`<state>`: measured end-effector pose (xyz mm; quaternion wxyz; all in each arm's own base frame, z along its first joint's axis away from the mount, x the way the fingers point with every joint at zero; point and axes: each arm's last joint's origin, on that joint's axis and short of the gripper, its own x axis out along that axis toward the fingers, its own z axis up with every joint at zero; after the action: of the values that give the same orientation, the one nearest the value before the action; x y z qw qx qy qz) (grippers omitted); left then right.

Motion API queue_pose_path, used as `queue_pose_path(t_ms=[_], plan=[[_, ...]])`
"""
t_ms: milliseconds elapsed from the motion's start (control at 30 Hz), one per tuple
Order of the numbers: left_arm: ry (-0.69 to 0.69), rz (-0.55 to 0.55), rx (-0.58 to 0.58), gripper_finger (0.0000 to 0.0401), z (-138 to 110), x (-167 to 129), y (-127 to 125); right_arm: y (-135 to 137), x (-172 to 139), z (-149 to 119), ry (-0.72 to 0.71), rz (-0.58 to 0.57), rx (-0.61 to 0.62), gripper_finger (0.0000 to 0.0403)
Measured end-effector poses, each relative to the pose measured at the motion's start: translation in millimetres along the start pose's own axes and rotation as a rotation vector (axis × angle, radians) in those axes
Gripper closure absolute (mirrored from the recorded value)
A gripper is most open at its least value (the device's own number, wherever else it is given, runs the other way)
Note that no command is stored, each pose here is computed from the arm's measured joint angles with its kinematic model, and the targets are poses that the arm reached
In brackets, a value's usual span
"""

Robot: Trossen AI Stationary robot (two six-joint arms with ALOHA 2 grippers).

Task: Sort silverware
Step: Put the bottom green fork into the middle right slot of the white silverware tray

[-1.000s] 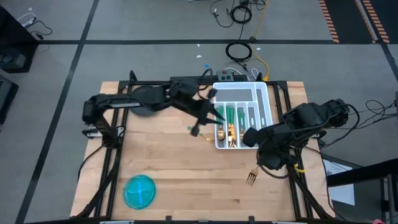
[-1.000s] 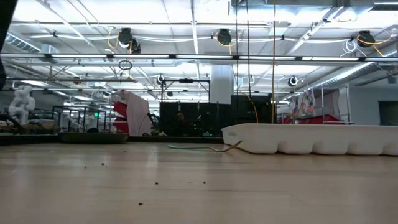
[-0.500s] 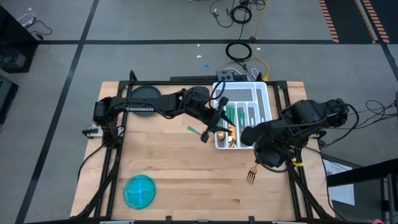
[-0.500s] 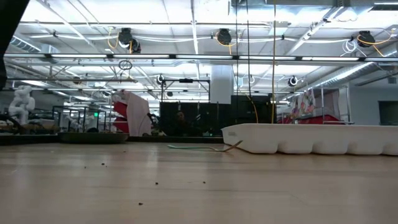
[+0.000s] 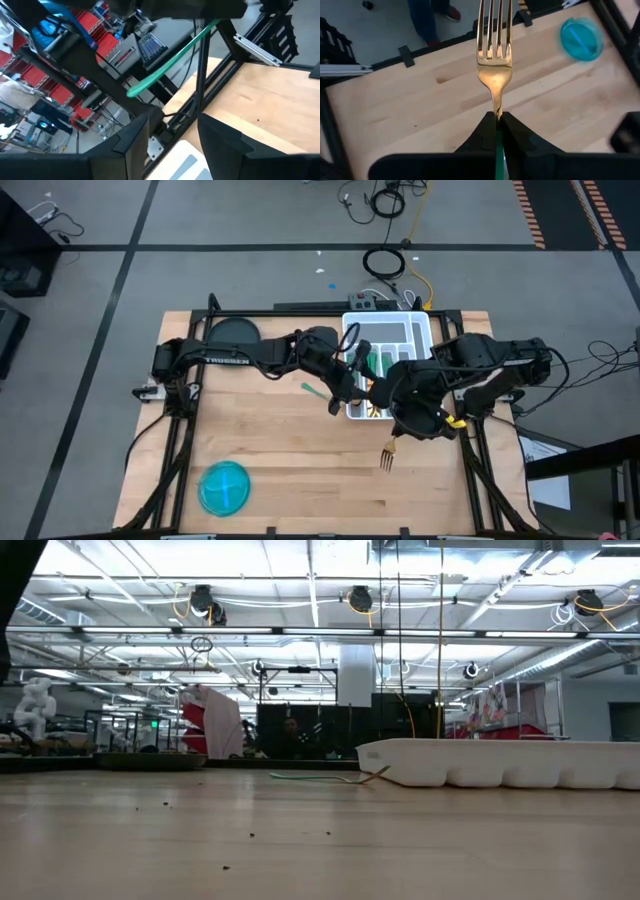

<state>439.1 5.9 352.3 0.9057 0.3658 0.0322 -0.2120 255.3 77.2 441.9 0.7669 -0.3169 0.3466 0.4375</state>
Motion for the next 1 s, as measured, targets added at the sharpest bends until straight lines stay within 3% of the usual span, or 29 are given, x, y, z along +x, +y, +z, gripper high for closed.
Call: queue_pose_path(t_ms=[233, 633, 833, 1000], plan=[[-0.052, 0.048, 0.034, 0.0223, -5.1, 16.0, -2.5, -10.3, -1.4, 2.5, -0.086, -0.044, -0.059, 0.0403], [-0.131, 0.114, 0.103, 0.0223, 9.2, 19.6, -2.7, -11.1, -1.8, 3.0, -0.112, -0.037, -0.096, 0.0403], [-0.100, 0.119, 0.199, 0.0223, 11.9, 26.6, -11.5, -11.3, -1.9, 3.4, -0.123, -0.035, -0.108, 0.0403], [-0.054, 0.117, 0.195, 0.0223, 3.7, 33.5, -16.2, -11.1, -1.9, 3.5, -0.128, -0.029, -0.109, 0.0403]])
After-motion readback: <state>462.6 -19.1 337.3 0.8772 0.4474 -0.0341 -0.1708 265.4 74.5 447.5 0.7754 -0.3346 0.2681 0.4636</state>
